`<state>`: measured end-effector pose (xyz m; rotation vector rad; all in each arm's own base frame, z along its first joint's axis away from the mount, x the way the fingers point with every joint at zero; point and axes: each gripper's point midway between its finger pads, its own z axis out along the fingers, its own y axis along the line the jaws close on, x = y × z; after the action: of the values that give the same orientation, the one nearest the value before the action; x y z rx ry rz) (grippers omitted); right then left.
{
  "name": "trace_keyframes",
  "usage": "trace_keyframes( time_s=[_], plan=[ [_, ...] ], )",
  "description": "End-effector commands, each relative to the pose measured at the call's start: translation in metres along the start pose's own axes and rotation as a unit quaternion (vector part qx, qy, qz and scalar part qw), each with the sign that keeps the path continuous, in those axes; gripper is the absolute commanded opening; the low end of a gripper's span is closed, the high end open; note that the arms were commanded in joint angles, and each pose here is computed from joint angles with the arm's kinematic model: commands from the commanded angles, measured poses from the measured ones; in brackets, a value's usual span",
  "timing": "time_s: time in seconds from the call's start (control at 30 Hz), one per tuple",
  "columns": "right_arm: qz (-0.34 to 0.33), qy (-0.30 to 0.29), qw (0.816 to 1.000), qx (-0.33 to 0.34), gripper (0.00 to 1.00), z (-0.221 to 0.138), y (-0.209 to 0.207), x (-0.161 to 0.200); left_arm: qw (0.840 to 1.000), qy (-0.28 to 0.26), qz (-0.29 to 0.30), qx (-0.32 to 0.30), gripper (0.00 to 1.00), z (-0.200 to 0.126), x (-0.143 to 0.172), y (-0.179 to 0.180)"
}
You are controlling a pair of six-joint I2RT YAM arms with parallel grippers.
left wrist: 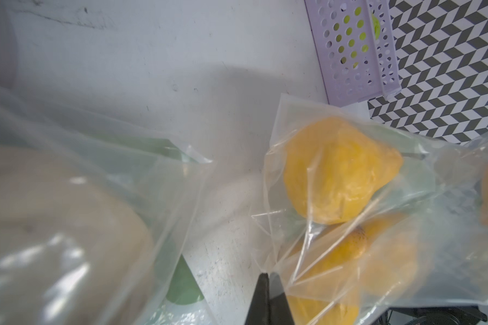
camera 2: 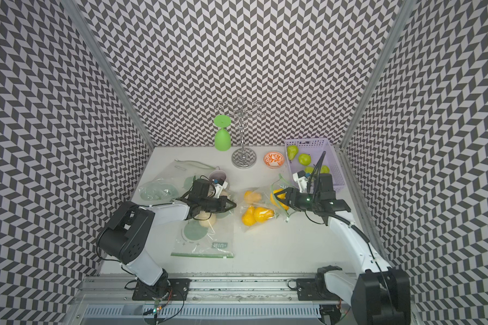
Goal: Open the zip-top bag and take out the pear
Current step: Pick up the pear from the zipper food storage bag.
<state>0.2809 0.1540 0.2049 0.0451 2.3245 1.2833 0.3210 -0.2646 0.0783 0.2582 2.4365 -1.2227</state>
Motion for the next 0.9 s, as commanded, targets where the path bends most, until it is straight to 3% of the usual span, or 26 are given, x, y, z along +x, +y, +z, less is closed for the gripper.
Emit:
trace_keyframes(
  time_s=[0.0,0.13,0.27,0.47,0.77,0.87],
  plan=[
    [-0.028,-0.028,0.998,-0.045,0.49,-0.01,0.018,-0.007,1.0,-0.01,-0.004,-0.006,0.0,-0.007,-0.002,0.004],
    [-0.029,-0.019,0.997,-0.07,0.52,-0.016,0.03,-0.007,1.0,-0.012,-0.005,-0.007,0.0,-0.009,-0.003,0.006],
    [-0.009,-0.001,0.998,-0.058,0.53,-0.008,0.014,0.001,1.0,-0.012,-0.001,-0.006,0.0,-0.009,-0.004,0.004],
    [0.045,0.009,0.997,0.06,0.52,0.012,-0.061,0.022,1.0,-0.007,0.002,-0.007,0.0,-0.007,-0.003,0.002],
    [0.086,0.002,0.982,0.168,0.54,0.023,-0.135,0.047,1.0,-0.002,0.008,-0.008,0.0,-0.006,0.0,-0.001],
    [0.091,0.001,0.974,0.205,0.6,0.019,-0.15,0.054,1.0,0.0,0.012,-0.008,0.0,-0.006,0.001,-0.003]
  ],
)
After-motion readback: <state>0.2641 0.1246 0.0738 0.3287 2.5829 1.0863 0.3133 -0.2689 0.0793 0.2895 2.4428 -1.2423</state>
